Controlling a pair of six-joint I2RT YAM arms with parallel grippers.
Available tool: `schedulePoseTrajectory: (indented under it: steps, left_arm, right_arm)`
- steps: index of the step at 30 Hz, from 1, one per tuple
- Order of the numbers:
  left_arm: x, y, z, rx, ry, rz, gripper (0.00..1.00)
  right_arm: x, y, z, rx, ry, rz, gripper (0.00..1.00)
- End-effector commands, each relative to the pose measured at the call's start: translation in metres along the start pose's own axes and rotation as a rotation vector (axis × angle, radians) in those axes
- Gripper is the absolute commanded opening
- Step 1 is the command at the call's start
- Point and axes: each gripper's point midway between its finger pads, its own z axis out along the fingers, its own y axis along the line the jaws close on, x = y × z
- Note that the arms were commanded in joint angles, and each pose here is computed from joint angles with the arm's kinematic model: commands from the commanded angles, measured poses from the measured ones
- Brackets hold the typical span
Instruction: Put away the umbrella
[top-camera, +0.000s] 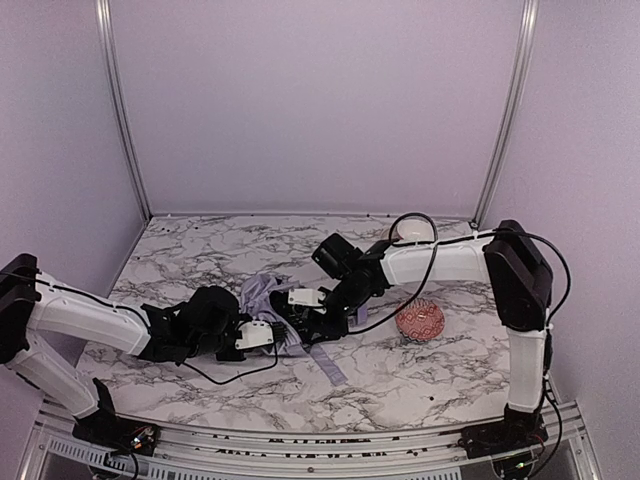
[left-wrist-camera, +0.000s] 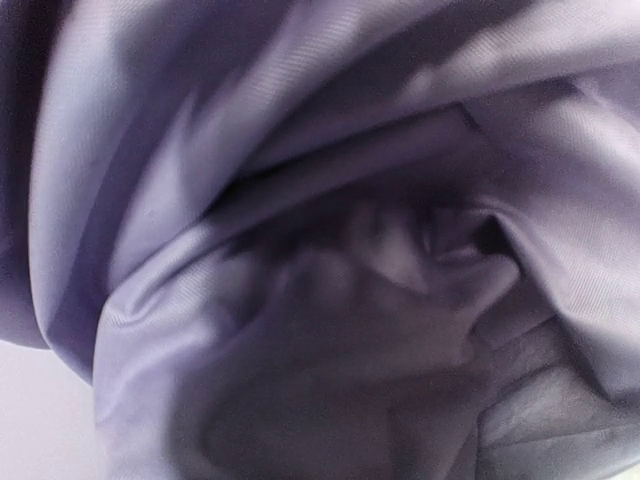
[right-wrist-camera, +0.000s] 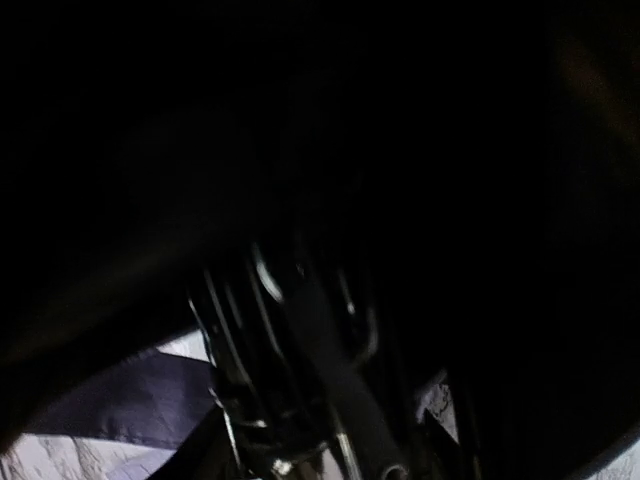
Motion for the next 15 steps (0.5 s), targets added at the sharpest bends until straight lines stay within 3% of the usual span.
schedulePoseTrajectory:
  steps: [1, 5, 13, 15]
  left_arm:
    - [-0.019, 0.019, -0.014, -0.081, -0.080, 0.002, 0.00]
    - [-0.021, 0.019, -0.019, -0.097, -0.079, 0.038, 0.00]
    - [-0.024, 0.030, -0.021, -0.163, -0.041, 0.062, 0.00]
    - [-0.026, 0.033, -0.021, -0.173, -0.042, 0.048, 0.20]
  right_arm:
    - [0.001, -0.024, -0.007, 0.078, 0.013, 0.011, 0.27]
    - [-0.015, -0.032, -0.022, 0.143, -0.055, -0.021, 0.00]
    - [-0.050, -0.044, -0.065, 0.308, -0.210, -0.061, 0.00]
    - [-0.054, -0.044, -0.074, 0.350, -0.254, -0.078, 0.00]
